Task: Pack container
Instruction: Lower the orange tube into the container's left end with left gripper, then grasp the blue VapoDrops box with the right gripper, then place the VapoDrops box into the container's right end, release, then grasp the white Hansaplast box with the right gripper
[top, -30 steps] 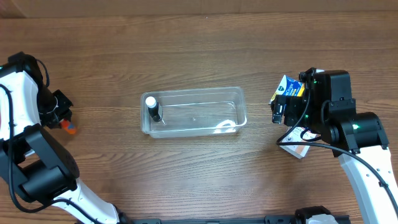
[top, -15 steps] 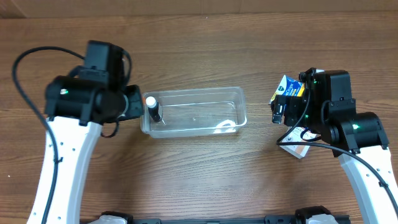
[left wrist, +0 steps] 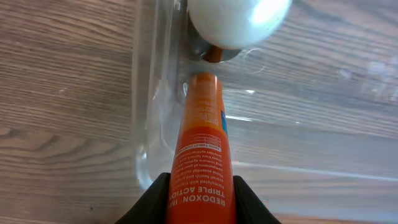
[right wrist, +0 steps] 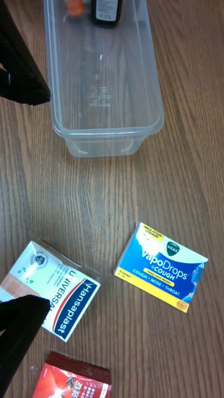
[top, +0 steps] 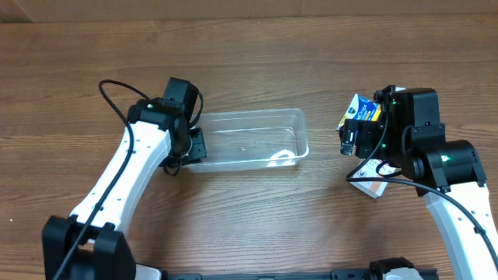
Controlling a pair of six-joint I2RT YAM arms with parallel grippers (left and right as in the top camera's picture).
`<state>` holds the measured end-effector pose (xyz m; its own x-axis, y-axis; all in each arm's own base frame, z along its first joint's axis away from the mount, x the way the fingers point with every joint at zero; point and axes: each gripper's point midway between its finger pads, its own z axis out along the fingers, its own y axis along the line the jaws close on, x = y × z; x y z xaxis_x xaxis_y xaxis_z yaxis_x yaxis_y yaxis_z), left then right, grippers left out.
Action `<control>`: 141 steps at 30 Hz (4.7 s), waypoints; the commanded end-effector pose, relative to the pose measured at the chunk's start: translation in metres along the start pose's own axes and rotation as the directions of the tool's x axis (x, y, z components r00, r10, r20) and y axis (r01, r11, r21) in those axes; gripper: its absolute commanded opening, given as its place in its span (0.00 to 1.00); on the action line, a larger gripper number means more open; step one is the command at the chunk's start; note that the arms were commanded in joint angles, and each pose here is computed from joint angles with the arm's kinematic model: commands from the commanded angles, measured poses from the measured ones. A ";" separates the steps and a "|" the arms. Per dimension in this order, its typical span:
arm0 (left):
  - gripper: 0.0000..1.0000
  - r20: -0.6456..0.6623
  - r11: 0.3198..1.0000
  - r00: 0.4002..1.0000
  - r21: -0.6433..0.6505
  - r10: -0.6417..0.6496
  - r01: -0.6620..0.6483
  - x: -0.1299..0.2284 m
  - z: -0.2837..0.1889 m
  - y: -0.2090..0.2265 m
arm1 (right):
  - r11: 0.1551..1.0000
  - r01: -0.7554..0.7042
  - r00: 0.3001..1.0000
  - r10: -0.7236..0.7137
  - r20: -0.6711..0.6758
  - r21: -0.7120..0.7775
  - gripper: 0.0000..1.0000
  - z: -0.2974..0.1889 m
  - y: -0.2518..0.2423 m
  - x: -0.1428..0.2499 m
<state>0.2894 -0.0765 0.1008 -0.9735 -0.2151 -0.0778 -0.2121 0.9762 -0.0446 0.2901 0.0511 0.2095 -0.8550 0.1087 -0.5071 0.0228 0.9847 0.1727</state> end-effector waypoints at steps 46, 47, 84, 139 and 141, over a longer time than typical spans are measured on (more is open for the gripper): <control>1.00 0.449 0.988 0.883 -0.005 -0.137 0.156 -0.048 -0.201 0.079 | 0.921 -0.225 0.879 0.333 -0.342 0.319 1.00 0.165 -0.087 -0.078; 1.00 0.450 0.988 0.882 -0.005 -0.138 0.156 -0.048 -0.201 0.079 | 0.920 -0.225 0.876 0.335 -0.347 0.320 1.00 0.165 -0.088 -0.077; 1.00 0.464 0.988 0.875 -0.002 -0.138 0.157 -0.051 -0.203 0.079 | 0.995 0.009 0.987 0.006 -0.160 0.095 0.75 0.031 0.043 -0.099; 1.00 0.454 0.990 0.883 -0.016 -0.116 0.138 -0.049 -0.202 0.079 | 0.716 -0.545 0.718 0.667 -0.199 0.436 1.00 0.070 -0.114 0.049; 1.00 0.454 0.990 0.883 -0.016 -0.116 0.138 -0.049 -0.202 0.079 | 0.707 -0.548 0.706 0.677 -0.206 0.446 1.00 0.088 -0.118 0.069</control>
<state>0.3024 0.0130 0.2950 -0.8036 -0.3323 -0.4938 -0.3542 0.9337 -0.0519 0.2828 -0.0498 0.1012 -0.6937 0.7146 -0.0900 0.7165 0.6974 0.0153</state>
